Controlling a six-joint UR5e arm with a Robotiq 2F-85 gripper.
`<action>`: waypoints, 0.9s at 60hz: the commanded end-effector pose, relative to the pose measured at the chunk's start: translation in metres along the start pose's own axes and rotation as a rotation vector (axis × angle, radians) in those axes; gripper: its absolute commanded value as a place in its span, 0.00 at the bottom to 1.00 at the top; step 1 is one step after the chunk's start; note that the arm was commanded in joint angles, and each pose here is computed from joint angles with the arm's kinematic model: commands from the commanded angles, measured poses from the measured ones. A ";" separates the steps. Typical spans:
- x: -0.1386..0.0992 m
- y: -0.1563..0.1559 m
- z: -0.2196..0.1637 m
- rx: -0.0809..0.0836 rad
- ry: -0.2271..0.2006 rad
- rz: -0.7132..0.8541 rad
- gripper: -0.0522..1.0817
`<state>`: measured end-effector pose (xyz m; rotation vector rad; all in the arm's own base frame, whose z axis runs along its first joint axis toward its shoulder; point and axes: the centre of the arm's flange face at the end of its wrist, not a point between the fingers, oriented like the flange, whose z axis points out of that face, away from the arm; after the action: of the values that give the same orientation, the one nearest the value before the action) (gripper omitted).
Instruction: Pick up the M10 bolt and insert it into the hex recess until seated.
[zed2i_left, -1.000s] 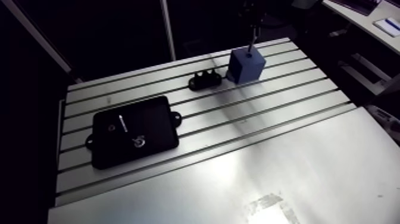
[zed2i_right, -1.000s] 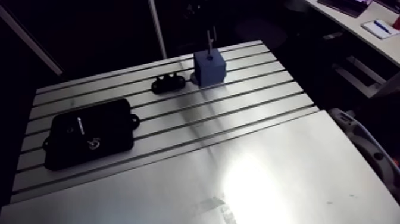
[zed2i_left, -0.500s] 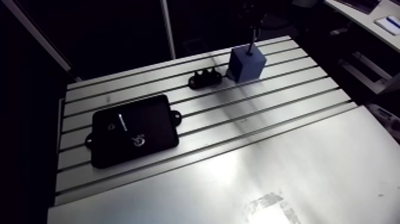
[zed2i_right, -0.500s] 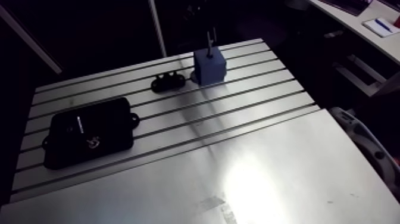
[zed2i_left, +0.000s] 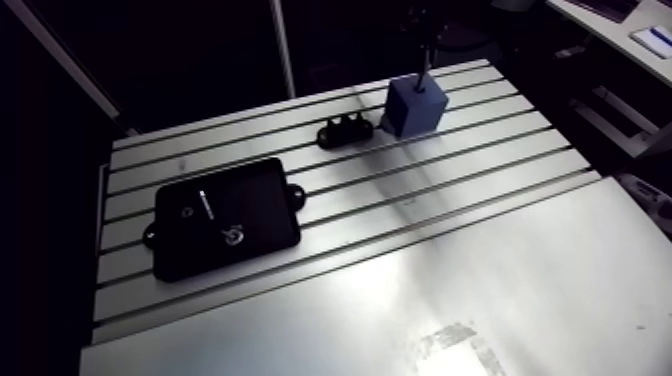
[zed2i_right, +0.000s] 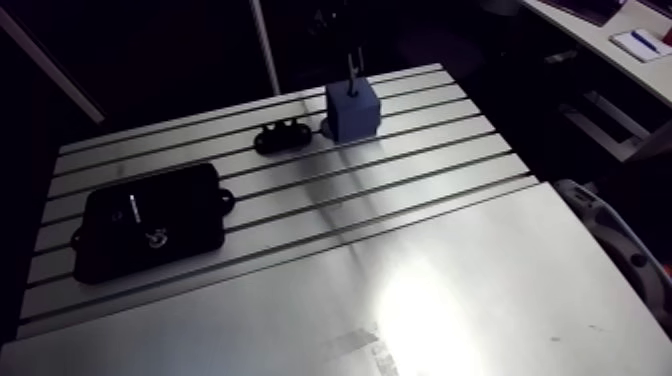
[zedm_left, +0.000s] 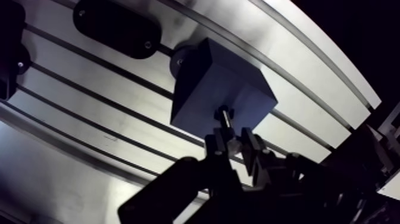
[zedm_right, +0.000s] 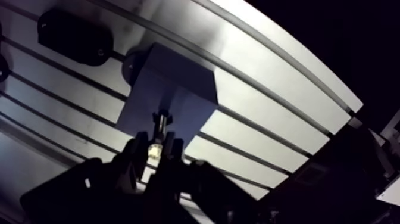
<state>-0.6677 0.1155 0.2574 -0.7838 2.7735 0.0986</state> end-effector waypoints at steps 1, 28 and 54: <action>0.001 0.000 0.001 0.000 0.000 0.000 0.69; 0.003 0.002 0.005 0.005 -0.004 -0.001 0.69; 0.004 0.002 0.007 0.007 -0.006 -0.002 0.69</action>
<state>-0.6700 0.1163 0.2507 -0.7832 2.7668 0.0917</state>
